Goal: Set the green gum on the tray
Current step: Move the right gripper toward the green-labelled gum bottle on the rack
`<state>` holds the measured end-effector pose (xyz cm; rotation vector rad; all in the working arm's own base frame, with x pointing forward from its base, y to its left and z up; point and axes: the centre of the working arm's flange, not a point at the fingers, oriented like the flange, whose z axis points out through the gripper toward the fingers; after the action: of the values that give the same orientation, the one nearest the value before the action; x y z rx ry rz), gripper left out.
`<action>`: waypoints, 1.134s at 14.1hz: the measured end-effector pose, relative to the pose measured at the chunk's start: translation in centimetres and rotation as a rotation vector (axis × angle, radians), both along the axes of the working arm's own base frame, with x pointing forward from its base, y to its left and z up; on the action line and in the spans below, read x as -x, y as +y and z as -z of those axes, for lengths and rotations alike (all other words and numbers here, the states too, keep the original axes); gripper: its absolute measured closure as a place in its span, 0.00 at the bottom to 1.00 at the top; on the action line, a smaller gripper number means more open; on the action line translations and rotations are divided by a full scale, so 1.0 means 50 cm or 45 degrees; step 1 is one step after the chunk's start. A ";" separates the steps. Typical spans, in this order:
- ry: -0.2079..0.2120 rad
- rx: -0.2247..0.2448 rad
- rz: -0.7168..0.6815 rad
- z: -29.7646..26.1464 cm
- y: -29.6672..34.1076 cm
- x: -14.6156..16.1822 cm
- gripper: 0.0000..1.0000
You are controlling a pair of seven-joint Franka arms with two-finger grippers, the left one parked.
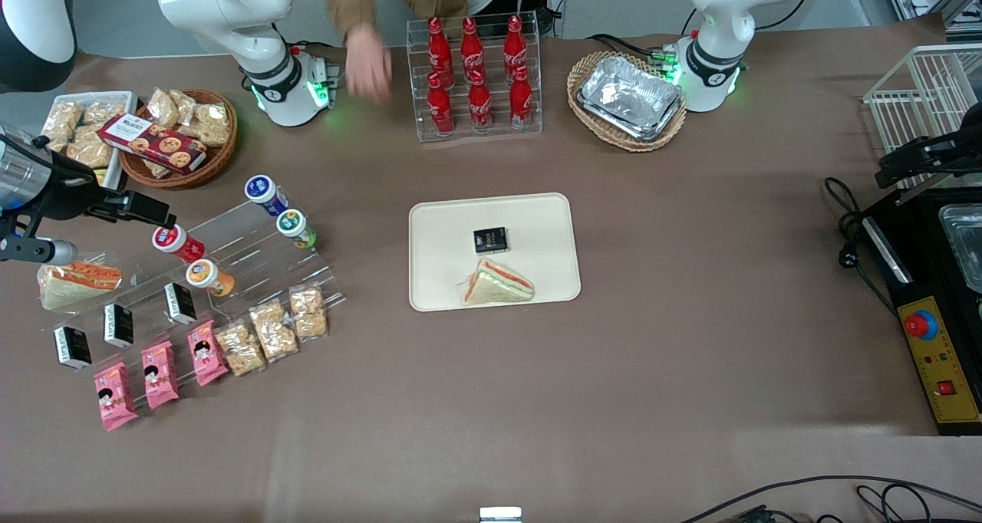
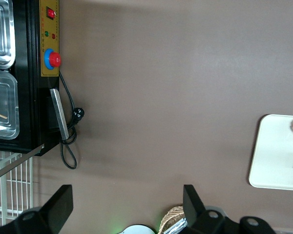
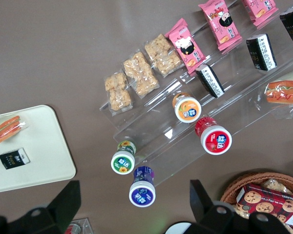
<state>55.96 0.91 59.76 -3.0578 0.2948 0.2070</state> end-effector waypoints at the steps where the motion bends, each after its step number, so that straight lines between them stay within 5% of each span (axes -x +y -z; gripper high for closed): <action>1: 0.000 0.000 0.000 0.000 0.000 0.000 0.00; 12: 0.038 -0.010 -0.028 -0.006 0.009 0.046 0.00; 16: -0.042 -0.028 -0.086 0.055 0.059 0.124 0.00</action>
<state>49.75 3.85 57.02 -3.0485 0.1866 0.1621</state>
